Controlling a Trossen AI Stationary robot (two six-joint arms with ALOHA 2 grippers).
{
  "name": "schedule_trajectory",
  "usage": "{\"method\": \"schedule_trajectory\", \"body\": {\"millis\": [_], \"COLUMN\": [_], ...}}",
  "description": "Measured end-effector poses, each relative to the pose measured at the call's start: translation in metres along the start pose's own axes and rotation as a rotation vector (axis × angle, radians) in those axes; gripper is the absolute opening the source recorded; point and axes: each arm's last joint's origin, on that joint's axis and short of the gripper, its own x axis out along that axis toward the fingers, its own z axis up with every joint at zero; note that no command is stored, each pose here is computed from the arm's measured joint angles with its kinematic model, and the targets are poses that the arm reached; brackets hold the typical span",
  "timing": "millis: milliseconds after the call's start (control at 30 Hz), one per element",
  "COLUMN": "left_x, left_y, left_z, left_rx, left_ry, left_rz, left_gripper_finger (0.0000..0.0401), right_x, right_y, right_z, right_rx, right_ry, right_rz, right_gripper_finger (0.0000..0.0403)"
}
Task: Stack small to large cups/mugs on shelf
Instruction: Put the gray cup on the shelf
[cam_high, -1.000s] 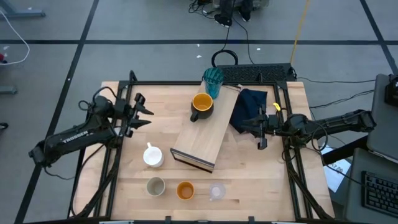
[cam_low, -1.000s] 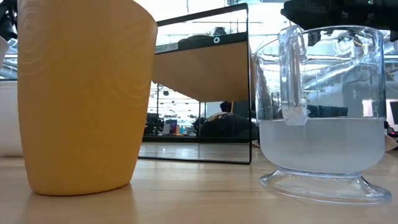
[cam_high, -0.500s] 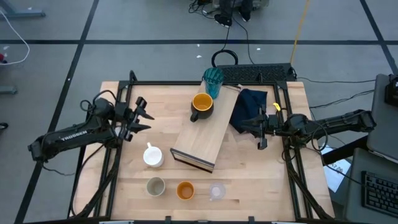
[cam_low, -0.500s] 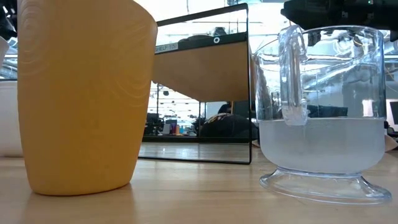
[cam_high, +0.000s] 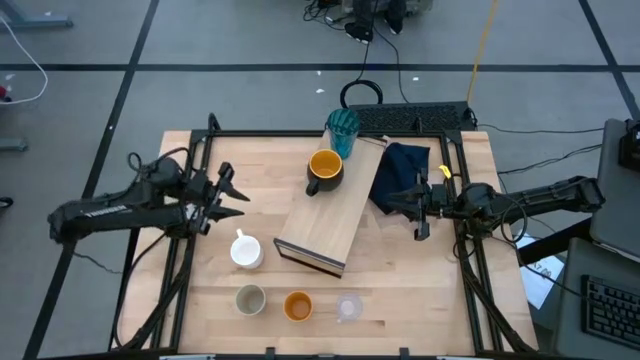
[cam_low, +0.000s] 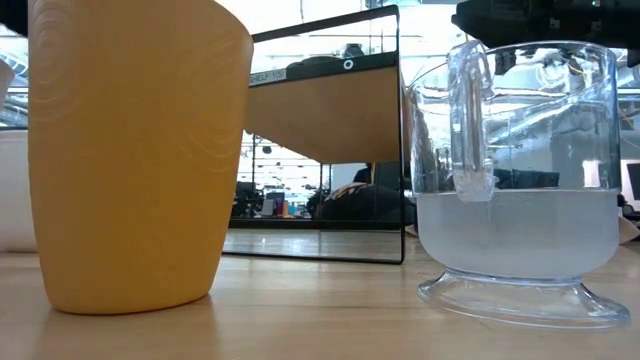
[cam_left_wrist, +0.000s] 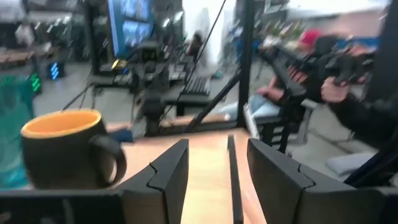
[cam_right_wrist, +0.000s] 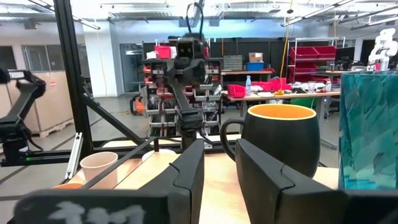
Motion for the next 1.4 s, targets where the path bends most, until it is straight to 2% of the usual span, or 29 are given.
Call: {"method": "schedule_trajectory", "body": {"millis": [100,233,433,700,800,933,1400], "left_x": [0.001,0.005,0.012,0.035,0.038,0.041,0.048], "left_y": [-0.012,-0.03,-0.053,-0.094,-0.107,-0.121,-0.157], "left_z": [0.01,0.012,0.008,0.004,0.001,-0.004,-0.018], "left_rx": [-0.025,-0.05,-0.082,-0.063,-0.054,-0.069,-0.171], "left_ry": [0.068,0.06,0.102,0.109,0.113,0.128,0.167], "left_rz": [0.017,-0.039,0.009,-0.023,-0.001,0.021,-0.044], "left_gripper_finger": [0.0163,0.0163,0.0163,0.0163,0.0163,0.0163,0.0163], "right_x": [0.0,0.0,0.0,0.0,0.0,0.0,0.0], "right_y": [0.0,0.0,0.0,0.0,0.0,0.0,0.0], "right_z": [0.0,0.0,0.0,0.0,0.0,0.0,0.0], "right_rx": [-0.001,-0.001,0.021,0.019,0.019,0.018,0.018], "right_ry": [0.004,0.004,0.003,0.004,0.004,0.004,0.003], "right_rz": [0.0,0.0,0.0,0.0,0.0,0.0,0.0], "right_gripper_finger": [0.0084,0.0084,0.0084,0.0084,0.0084,0.0084,0.0084]}}
